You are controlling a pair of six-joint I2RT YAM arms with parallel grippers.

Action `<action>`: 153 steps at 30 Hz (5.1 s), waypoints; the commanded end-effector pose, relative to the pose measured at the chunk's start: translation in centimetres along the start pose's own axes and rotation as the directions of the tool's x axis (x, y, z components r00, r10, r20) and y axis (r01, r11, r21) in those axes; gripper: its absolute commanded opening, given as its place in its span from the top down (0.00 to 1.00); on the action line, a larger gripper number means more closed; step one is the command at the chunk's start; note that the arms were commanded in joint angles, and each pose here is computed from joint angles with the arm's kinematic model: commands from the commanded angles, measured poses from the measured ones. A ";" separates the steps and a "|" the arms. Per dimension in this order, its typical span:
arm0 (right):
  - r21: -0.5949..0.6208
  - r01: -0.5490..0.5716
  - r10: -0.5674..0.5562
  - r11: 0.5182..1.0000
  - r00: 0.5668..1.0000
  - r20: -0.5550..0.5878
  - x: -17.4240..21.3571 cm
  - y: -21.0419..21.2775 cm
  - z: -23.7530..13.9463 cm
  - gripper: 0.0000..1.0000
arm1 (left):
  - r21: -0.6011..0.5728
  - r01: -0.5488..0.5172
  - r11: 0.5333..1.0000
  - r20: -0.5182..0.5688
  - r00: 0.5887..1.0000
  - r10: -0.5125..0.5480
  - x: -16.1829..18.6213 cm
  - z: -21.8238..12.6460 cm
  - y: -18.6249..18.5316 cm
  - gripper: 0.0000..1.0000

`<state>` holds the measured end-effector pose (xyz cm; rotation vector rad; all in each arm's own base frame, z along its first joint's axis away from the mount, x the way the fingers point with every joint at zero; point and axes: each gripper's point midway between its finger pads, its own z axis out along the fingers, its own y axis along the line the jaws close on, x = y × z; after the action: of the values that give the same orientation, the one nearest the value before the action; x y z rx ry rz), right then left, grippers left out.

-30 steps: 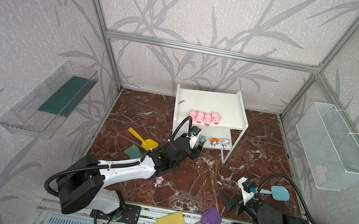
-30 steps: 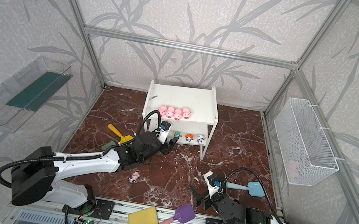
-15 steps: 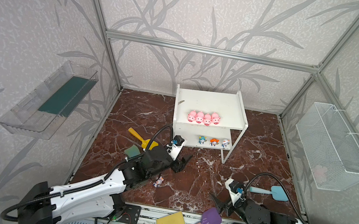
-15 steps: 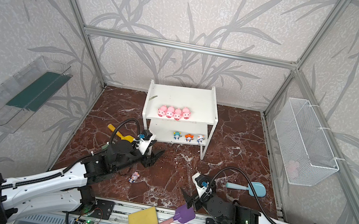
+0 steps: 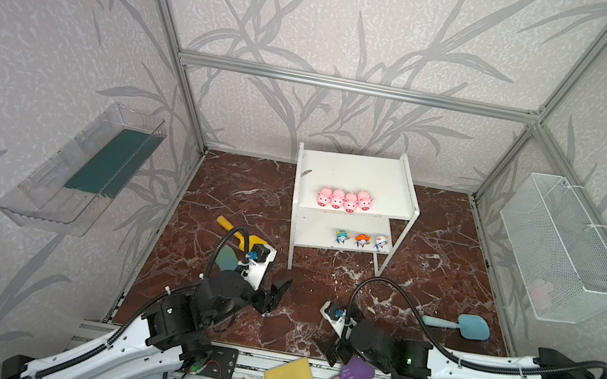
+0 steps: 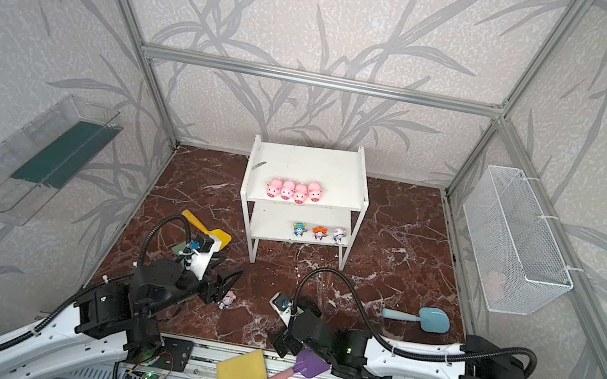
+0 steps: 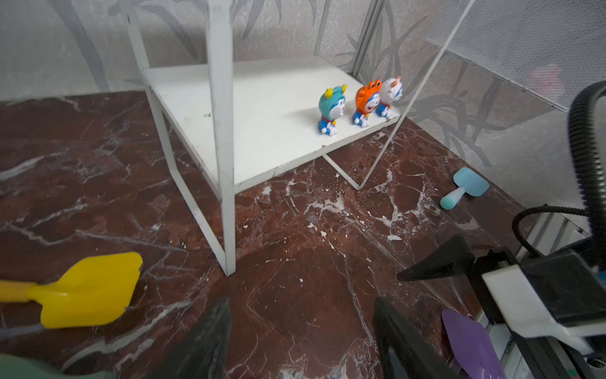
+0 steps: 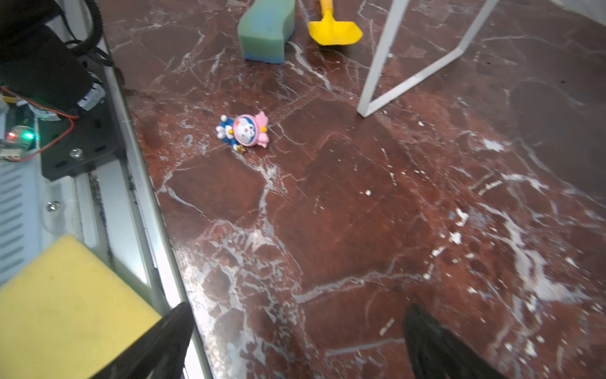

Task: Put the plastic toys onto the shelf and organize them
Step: 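Move the left gripper down onto the pink figurine while the right gripper draws back, then close the left gripper on the pink Doraemon figurine and lift it, then carry the pink figurine with the left gripper into the lower shelf tier, then lower the pink figurine onto the lower tier beside the teal figurine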

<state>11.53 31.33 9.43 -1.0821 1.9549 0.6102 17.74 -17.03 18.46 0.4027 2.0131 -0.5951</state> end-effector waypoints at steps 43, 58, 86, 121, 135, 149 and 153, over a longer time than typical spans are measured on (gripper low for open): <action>0.010 -0.192 0.189 0.981 0.974 0.127 -0.9 -3.3 -4.9 0.01 | -0.270 0.081 0.960 -0.567 0.792 -0.226 14.3 4.8 3.5 0.58; 0.008 -0.208 0.205 0.978 0.970 0.132 -0.2 -3.5 -5.3 0.01 | -0.294 0.043 0.955 -0.622 0.750 -0.226 14.9 4.8 3.7 0.62; 0.013 -0.201 0.196 0.980 0.969 0.150 0.3 -3.9 -6.4 0.01 | 0.013 0.176 0.984 -0.327 0.931 -0.162 4.5 5.8 -2.8 0.87; 0.033 -0.160 0.151 0.987 0.970 0.191 1.3 -5.3 -10.6 0.01 | -0.187 -0.199 0.962 0.409 0.874 0.261 -9.0 10.0 -6.3 0.89; 0.025 -0.145 0.137 0.989 0.968 0.212 1.2 -5.2 -10.7 0.01 | -0.135 -0.090 0.987 0.455 0.879 0.143 -9.4 10.9 -3.0 0.87; 0.024 -0.148 0.139 0.989 0.966 0.219 1.2 -5.3 -10.9 0.01 | -0.126 -0.050 0.991 0.498 0.861 0.107 -9.2 12.7 -2.4 0.86; 0.024 -0.151 0.142 0.988 0.965 0.220 1.3 -5.3 -10.9 0.01 | -0.124 -0.037 0.992 0.506 0.857 0.096 -9.2 13.0 -2.1 0.86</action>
<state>11.03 20.47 14.63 -0.8165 1.8515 0.7487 30.20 -26.62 20.30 0.2603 1.5559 -0.4389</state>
